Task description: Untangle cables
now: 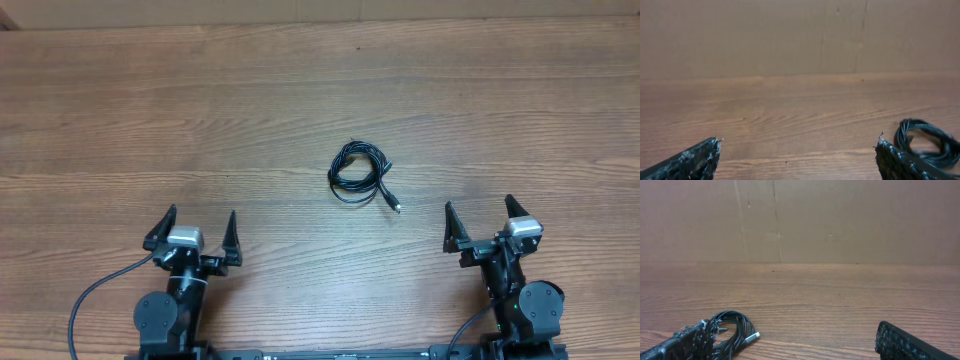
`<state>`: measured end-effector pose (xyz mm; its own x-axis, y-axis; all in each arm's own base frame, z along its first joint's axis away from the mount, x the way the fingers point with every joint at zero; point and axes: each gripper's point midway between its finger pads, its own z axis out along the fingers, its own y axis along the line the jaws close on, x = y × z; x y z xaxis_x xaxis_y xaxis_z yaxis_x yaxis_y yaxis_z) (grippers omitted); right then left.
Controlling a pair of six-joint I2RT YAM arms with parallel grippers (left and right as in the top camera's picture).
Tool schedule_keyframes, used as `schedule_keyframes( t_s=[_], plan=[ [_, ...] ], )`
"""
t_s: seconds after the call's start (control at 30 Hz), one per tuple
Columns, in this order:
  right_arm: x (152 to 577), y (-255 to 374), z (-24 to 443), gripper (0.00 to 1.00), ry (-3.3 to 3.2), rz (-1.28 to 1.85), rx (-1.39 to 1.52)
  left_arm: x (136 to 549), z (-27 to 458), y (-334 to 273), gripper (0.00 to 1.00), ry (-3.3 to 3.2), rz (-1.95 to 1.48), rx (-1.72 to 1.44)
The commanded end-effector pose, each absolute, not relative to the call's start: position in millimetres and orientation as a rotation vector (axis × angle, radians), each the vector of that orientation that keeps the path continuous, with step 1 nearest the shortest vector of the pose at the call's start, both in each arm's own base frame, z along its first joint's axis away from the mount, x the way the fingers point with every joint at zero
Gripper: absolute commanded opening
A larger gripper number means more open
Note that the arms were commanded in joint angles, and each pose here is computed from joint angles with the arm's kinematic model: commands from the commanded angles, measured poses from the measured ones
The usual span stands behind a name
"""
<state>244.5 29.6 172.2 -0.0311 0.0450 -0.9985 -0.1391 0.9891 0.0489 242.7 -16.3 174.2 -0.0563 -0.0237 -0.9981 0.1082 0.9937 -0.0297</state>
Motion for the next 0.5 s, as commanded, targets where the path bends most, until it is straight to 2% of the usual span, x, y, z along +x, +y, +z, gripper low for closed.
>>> schedule_keyframes(
  t_s=[0.0,0.2,0.47],
  plan=[
    [244.6,29.6,170.3,1.0,1.592,0.146,-0.074,236.3,218.0,-11.1,1.0,1.57,-0.094,0.031],
    [244.6,29.6,170.3,1.0,1.592,0.146,-0.074,243.5,251.1,-15.1,1.0,1.701,-0.144,0.017],
    [244.6,29.6,170.3,1.0,1.592,0.146,-0.074,281.8,289.4,-53.4,1.0,1.978,-0.399,0.142]
  ],
)
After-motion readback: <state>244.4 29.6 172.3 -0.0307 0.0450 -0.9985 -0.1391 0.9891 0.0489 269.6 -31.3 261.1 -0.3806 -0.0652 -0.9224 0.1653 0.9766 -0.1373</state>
